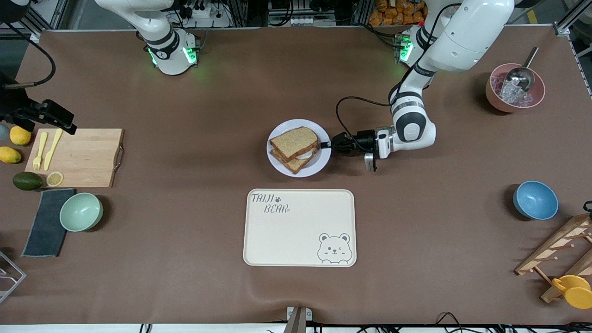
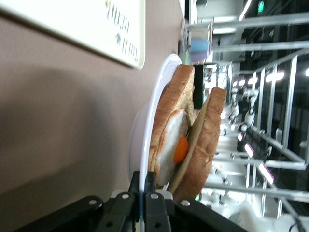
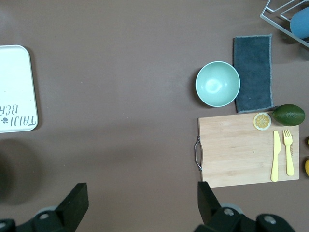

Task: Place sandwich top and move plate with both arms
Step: 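Slide the plate with the left gripper onto the bear tray, then open the left gripper and release the plate on the tray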

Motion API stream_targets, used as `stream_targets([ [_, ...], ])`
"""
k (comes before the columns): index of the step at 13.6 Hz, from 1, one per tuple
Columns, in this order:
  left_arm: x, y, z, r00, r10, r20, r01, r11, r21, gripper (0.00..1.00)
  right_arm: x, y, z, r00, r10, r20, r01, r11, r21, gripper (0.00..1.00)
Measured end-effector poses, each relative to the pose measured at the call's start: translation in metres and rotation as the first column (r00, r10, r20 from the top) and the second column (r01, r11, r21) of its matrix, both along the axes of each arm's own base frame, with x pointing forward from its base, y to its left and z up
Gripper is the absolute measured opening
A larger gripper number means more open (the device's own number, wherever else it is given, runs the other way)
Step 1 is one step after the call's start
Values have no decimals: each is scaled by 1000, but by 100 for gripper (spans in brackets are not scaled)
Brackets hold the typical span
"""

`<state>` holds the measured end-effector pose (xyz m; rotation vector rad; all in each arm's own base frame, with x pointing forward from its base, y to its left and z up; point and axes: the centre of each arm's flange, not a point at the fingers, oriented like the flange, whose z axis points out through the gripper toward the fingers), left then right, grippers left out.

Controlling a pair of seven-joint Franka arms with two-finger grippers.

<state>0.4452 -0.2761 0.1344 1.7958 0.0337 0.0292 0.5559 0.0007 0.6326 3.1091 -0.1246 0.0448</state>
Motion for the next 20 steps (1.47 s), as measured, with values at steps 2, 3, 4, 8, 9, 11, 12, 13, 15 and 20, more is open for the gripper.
stream_targets([
  [2, 12, -4, 7, 997, 71, -15, -71, 997, -23, 5, 1, 0, -2, 1000, 0, -3, 0, 1000, 0, 100],
  [3, 19, -4, 10, 994, 108, -21, -109, 994, -21, 5, 1, 0, -2, 1000, 0, -4, 0, 1000, -1, 100],
  [4, 26, -3, 12, 989, 145, -32, -145, 989, -9, 5, 1, 0, -3, 1000, 0, -5, 0, 1000, -1, 100],
  [8, 57, 2, 23, 955, 287, -76, -285, 958, 40, 5, 1, 0, -3, 1000, 0, -6, 0, 1000, -2, 100],
  [9, 65, 1, 25, 939, 332, -85, -330, 943, 41, 5, 1, 0, -3, 1000, 0, -6, 0, 1000, -2, 100],
  [11, 79, -7, 25, 910, 401, -104, -399, 916, 35, 5, 2, 0, -3, 1000, 1, -6, -1, 1000, -3, 100],
  [12, 87, -11, 24, 899, 424, -108, -423, 905, 37, 5, 2, 0, -3, 1000, 1, -6, -1, 1000, -3, 100],
  [13, 95, -13, 22, 888, 446, -111, -445, 895, 42, 5, 2, 0, -3, 1000, 1, -6, -1, 1000, -3, 100],
  [15, 109, -14, 15, 866, 486, -118, -482, 874, 59, 5, 2, 0, -4, 1000, 1, -7, -1, 1000, -3, 100],
  [20, 124, -32, -10, 848, 516, -124, -504, 856, 114, 5, 2, 0, -5, 1000, 1, -10, -1, 1000, -4, 100],
])
